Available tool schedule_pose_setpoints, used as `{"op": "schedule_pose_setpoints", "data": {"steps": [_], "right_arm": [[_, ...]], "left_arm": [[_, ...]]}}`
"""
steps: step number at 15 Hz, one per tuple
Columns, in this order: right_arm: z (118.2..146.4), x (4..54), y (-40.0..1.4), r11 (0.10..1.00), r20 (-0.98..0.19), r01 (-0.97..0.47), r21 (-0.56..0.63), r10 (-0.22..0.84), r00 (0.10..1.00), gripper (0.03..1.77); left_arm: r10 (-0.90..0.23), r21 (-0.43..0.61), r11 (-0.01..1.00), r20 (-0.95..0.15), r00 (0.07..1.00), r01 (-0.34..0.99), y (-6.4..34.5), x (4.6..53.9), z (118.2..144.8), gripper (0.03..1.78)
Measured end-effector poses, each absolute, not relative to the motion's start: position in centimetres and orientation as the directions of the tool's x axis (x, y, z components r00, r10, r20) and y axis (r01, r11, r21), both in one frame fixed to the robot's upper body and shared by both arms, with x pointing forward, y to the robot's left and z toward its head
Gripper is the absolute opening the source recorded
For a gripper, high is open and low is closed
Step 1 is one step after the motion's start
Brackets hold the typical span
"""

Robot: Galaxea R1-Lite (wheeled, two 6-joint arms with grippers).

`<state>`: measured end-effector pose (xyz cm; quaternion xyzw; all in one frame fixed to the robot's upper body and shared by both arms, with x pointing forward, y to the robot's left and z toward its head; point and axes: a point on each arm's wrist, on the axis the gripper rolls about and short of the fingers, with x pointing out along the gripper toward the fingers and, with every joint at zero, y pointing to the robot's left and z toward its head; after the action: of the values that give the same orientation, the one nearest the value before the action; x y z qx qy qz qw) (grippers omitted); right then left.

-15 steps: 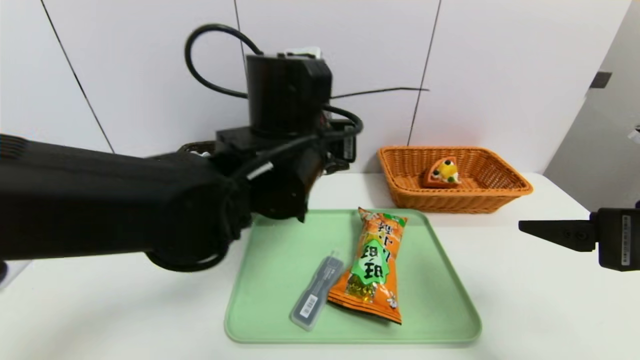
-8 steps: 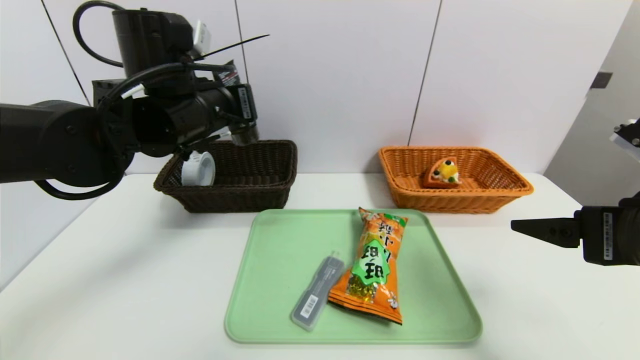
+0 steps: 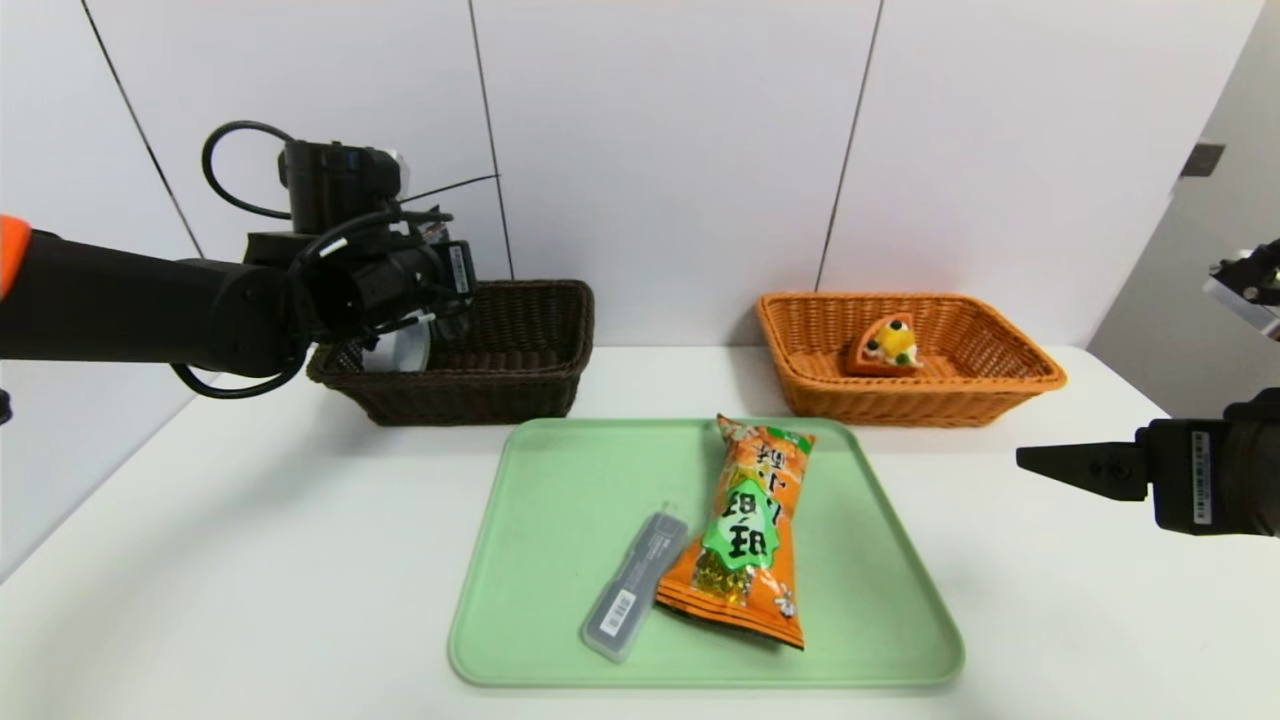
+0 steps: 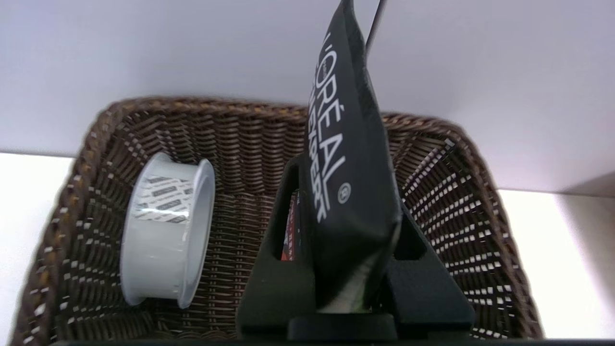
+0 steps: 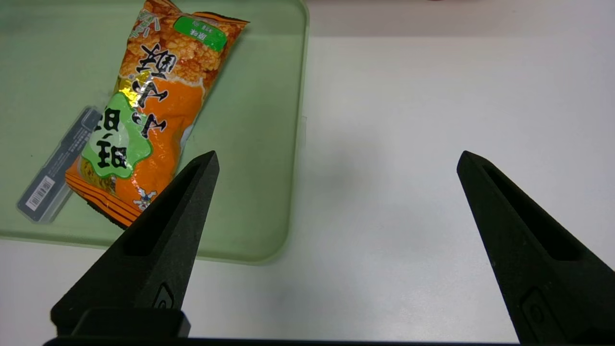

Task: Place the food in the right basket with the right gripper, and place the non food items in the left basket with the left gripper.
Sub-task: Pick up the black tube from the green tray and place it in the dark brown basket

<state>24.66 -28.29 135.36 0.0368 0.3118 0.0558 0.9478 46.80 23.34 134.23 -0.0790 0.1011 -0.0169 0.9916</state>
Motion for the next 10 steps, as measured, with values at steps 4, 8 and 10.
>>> {"op": "schedule_pose_setpoints", "data": {"steps": [4,8,10], "right_arm": [[135.3,24.8,-28.3,0.991,-0.590,-0.076,0.106,0.124,0.797,1.71],[135.3,24.8,-28.4,0.992,-0.590,-0.075,0.105,0.123,0.798,1.71],[135.3,24.8,-28.4,0.992,-0.589,-0.075,0.106,0.123,0.799,1.71]], "left_arm": [[-0.021,-0.142,0.990,-0.257,0.966,-0.016,23.8,48.6,131.4,0.33],[-0.002,-0.129,0.991,-0.295,0.956,-0.038,24.2,49.6,129.7,0.33],[0.001,-0.121,0.992,-0.308,0.951,-0.041,24.1,49.8,129.1,0.36]]}}
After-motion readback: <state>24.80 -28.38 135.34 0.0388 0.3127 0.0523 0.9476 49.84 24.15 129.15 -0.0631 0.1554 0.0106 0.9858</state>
